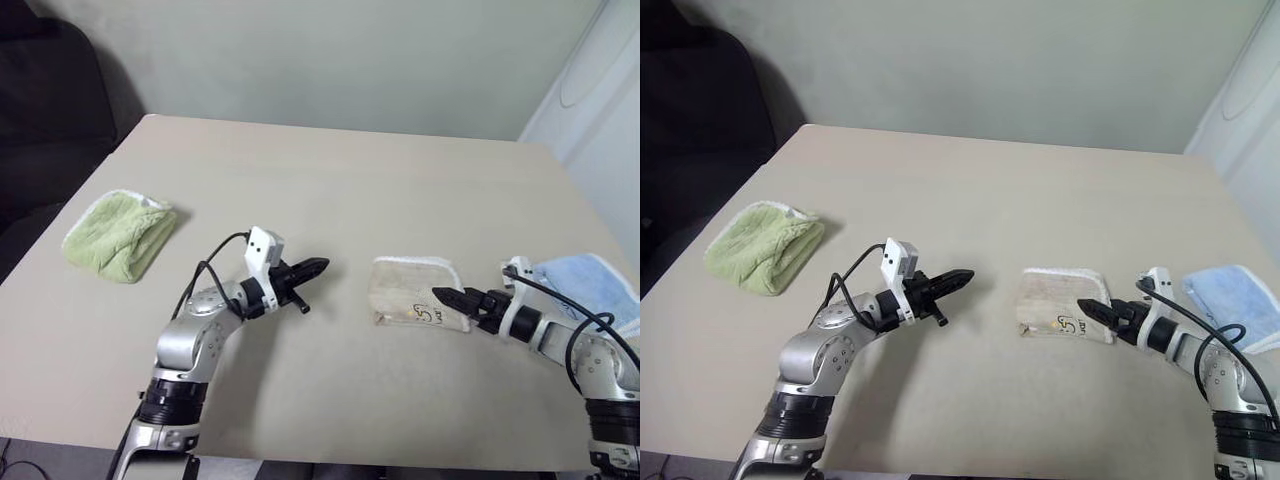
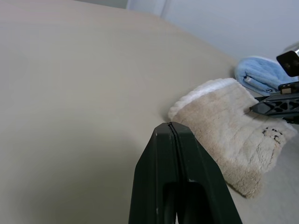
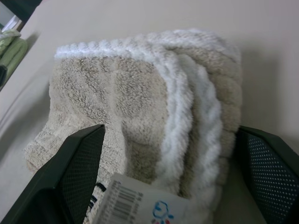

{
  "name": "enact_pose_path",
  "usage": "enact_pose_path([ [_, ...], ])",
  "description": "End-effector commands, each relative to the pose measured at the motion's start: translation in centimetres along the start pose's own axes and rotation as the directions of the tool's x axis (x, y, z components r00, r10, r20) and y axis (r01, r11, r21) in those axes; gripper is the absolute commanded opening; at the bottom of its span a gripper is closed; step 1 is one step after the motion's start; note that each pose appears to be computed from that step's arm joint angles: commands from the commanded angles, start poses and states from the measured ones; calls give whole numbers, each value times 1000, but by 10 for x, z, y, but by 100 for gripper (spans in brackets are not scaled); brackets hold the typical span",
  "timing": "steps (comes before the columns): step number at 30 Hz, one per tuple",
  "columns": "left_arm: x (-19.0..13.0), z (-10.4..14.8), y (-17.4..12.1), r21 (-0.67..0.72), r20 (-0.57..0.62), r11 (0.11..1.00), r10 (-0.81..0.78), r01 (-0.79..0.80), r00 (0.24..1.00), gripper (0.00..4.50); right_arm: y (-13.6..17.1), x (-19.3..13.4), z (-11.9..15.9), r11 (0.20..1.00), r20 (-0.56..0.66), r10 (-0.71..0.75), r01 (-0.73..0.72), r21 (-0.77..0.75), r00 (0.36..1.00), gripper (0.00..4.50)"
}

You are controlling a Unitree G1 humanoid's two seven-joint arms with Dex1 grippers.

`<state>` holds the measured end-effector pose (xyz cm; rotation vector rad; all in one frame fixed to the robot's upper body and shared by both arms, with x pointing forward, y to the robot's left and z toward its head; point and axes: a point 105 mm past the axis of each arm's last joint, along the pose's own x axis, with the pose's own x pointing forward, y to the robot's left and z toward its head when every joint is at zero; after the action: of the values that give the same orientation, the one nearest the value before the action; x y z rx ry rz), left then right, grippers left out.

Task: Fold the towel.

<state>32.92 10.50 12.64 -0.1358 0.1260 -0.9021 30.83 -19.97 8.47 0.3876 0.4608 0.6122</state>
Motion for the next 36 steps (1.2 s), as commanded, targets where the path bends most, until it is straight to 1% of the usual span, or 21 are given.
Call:
enact_pose_path([
  [1,3,13,-9,34,37,999,-29,28,999,0,4,6,-6,1000,-16,29,-29,9,999,430],
  [3,3,12,-10,34,37,999,-29,28,999,0,2,6,-6,1000,-11,21,-21,14,1000,390],
  [4,3,12,-10,35,37,999,-30,29,999,0,2,5,-7,1000,-7,20,-20,17,1000,358],
  [10,4,12,-12,34,32,999,-39,38,999,0,7,-2,-2,999,30,39,-40,19,999,134],
  [11,4,12,-12,34,32,999,-40,39,999,0,7,-3,-1,999,35,40,-41,19,999,111],
  [12,5,12,-12,33,32,999,-42,41,999,0,9,-5,-1,999,41,42,-43,19,998,65],
  [14,6,11,-13,30,30,999,-46,45,998,0,11,-9,2,999,65,45,-46,20,997,5],
  [16,7,11,-14,28,30,998,-51,50,998,0,14,-14,7,999,96,44,-46,17,994,2],
  [22,9,11,-15,19,36,998,-55,54,998,0,24,-36,36,999,219,35,-36,1,975,2],
  [23,9,10,-16,18,35,998,-57,56,998,0,24,-41,43,1000,246,20,-20,0,969,2],
  [25,11,9,-17,14,34,998,-64,63,997,0,25,-57,69,1000,338,-9,13,-11,941,2],
  [27,12,9,-17,12,35,998,-67,67,997,0,24,-74,95,998,429,-52,60,-4,902,2],
  [29,14,10,-16,11,36,998,-70,69,997,0,19,-89,111,993,479,-111,116,18,871,2],
  [31,16,11,-17,8,39,997,-81,81,996,0,1,-111,128,970,527,-235,229,77,817,2],
  [34,21,11,-17,10,38,995,-96,95,995,0,-18,-142,144,931,580,-363,311,193,729,2],
  [36,25,11,-17,14,39,995,-101,101,994,0,-36,-161,140,887,569,-462,355,295,681,2],
])
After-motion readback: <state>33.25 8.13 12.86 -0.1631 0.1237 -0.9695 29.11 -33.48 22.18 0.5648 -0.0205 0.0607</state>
